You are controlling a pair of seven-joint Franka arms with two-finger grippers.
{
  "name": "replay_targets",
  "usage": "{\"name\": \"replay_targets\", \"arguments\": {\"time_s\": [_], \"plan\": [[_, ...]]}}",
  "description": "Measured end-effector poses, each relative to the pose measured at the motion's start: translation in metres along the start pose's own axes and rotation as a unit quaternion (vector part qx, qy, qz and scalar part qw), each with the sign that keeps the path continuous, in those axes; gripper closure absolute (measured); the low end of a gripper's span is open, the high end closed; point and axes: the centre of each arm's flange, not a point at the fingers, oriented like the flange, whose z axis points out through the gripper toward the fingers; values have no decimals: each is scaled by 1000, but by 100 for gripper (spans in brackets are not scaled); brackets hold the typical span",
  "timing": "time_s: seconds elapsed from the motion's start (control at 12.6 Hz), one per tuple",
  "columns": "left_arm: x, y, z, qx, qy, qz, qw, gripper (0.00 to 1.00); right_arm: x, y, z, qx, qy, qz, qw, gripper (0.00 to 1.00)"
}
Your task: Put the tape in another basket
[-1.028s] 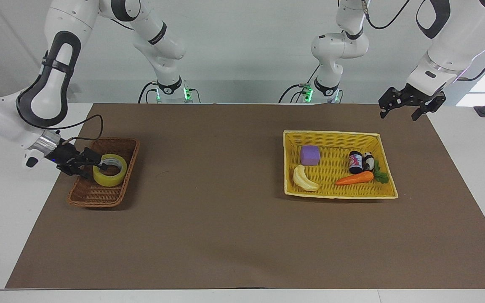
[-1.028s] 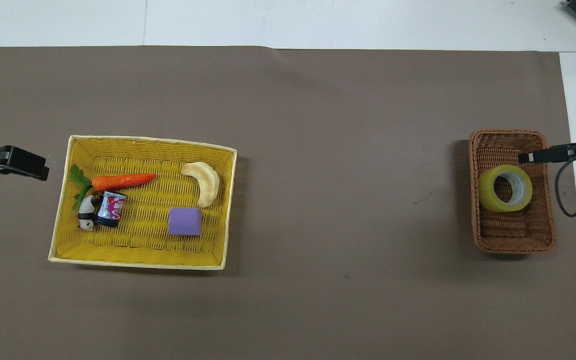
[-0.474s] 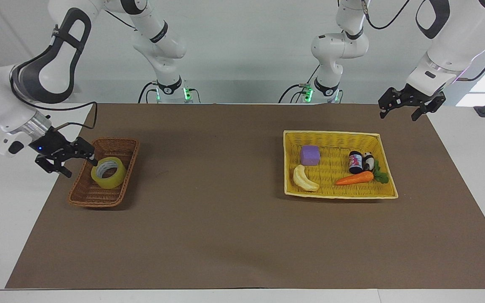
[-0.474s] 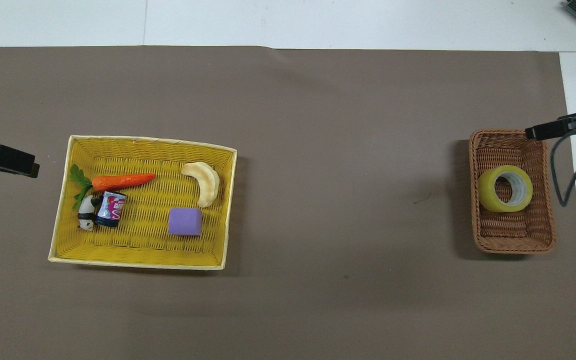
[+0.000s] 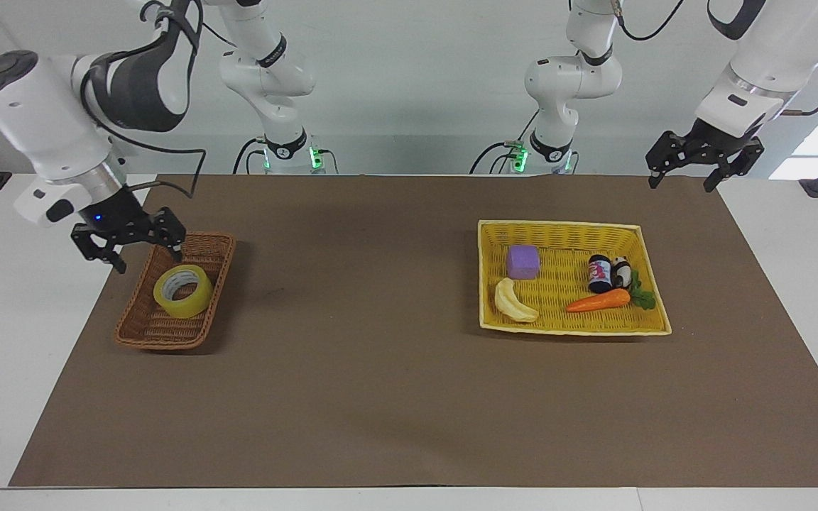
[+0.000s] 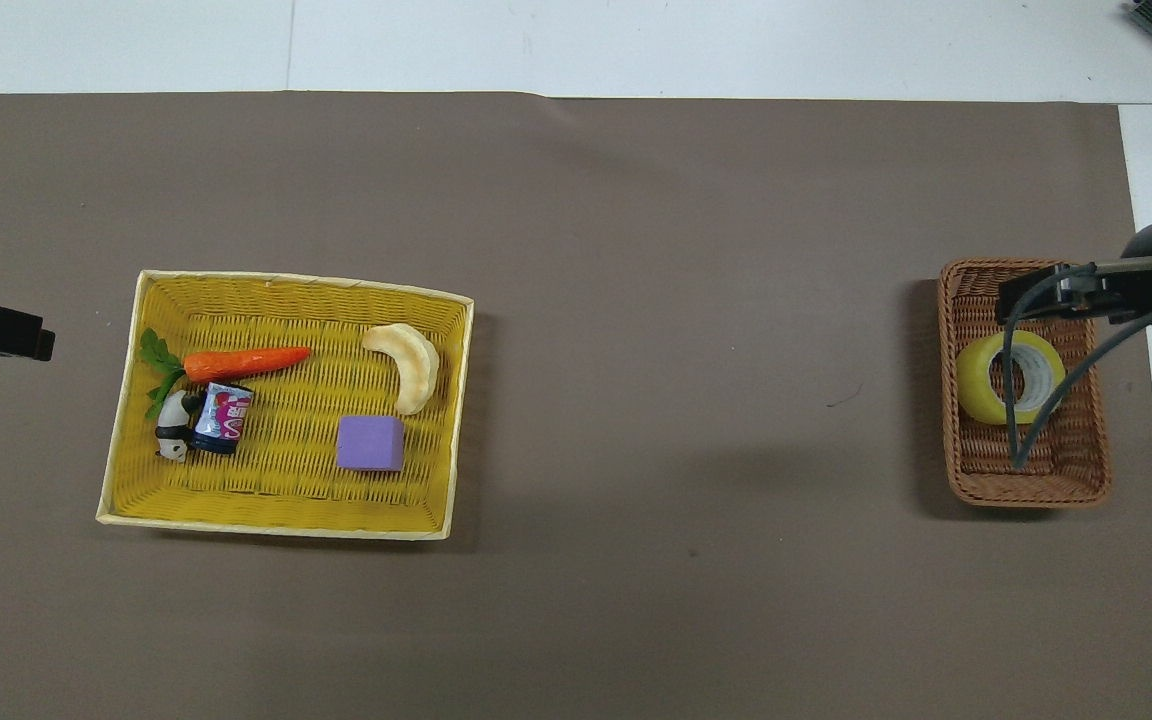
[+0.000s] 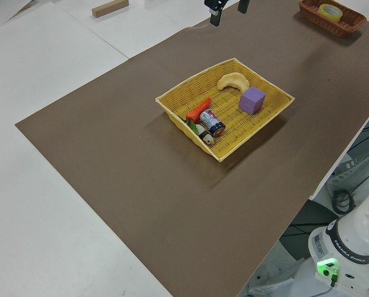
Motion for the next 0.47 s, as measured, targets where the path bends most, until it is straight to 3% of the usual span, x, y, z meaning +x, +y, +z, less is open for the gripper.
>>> {"name": "replay_targets", "arguments": {"time_s": [0.24,0.47], "plan": [[0,0,0,0,-1,0,1000,0,-25,-40,-28,-4,8,25,1000,0],[-3,0,2,-1,-12,0,1000,0,-33,-24,-62,-3,25,43,999,0]]}}
